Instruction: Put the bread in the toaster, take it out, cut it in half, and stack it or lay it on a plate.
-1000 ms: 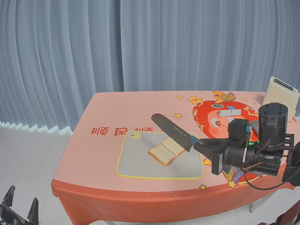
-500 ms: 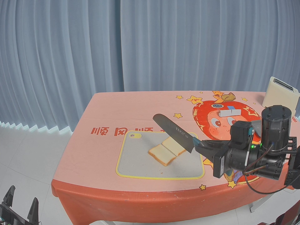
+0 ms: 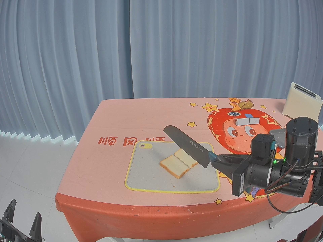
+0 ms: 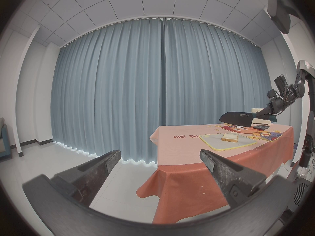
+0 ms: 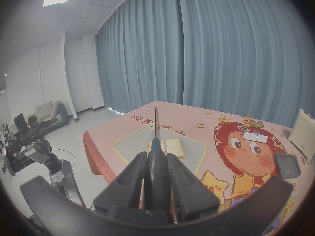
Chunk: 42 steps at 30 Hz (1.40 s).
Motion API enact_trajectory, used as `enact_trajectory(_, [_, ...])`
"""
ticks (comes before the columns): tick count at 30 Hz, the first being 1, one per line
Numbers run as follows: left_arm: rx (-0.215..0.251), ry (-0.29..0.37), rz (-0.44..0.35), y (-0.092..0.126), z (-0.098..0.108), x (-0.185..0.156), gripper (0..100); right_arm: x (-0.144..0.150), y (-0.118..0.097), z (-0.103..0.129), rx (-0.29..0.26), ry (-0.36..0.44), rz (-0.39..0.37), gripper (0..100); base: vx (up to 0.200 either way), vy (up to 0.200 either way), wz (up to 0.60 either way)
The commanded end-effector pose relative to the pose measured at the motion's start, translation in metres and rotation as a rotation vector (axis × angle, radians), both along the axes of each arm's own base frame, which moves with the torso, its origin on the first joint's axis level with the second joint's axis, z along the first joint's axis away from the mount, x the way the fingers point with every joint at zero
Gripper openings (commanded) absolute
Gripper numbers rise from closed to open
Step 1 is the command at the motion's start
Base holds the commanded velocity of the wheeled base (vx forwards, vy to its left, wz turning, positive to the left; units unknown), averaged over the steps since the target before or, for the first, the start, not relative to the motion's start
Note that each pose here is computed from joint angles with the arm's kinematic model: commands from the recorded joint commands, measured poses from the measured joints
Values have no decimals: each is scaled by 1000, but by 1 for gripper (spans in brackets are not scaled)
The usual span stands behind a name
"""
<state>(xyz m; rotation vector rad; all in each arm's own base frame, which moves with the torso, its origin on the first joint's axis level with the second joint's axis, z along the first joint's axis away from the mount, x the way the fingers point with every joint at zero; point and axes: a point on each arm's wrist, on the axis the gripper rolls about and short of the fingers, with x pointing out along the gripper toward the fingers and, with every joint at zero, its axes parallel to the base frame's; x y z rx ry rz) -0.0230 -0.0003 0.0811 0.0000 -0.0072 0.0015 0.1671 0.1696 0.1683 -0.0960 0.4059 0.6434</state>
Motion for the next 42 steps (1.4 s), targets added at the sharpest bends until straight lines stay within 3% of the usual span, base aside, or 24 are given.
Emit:
enact_trajectory(1, [0,3,0,0,-5,0,100,-1,0,2,7,-7,4,0,0,0,0])
enact_trajectory(11, [0,3,0,0,-5,0,100,5,-1,10,69,-79,-38,0,0,0,0])
enact_trajectory(42, [0,3,0,0,-5,0,100,34,-33,25,74,-143,-253,0,0,0,0])
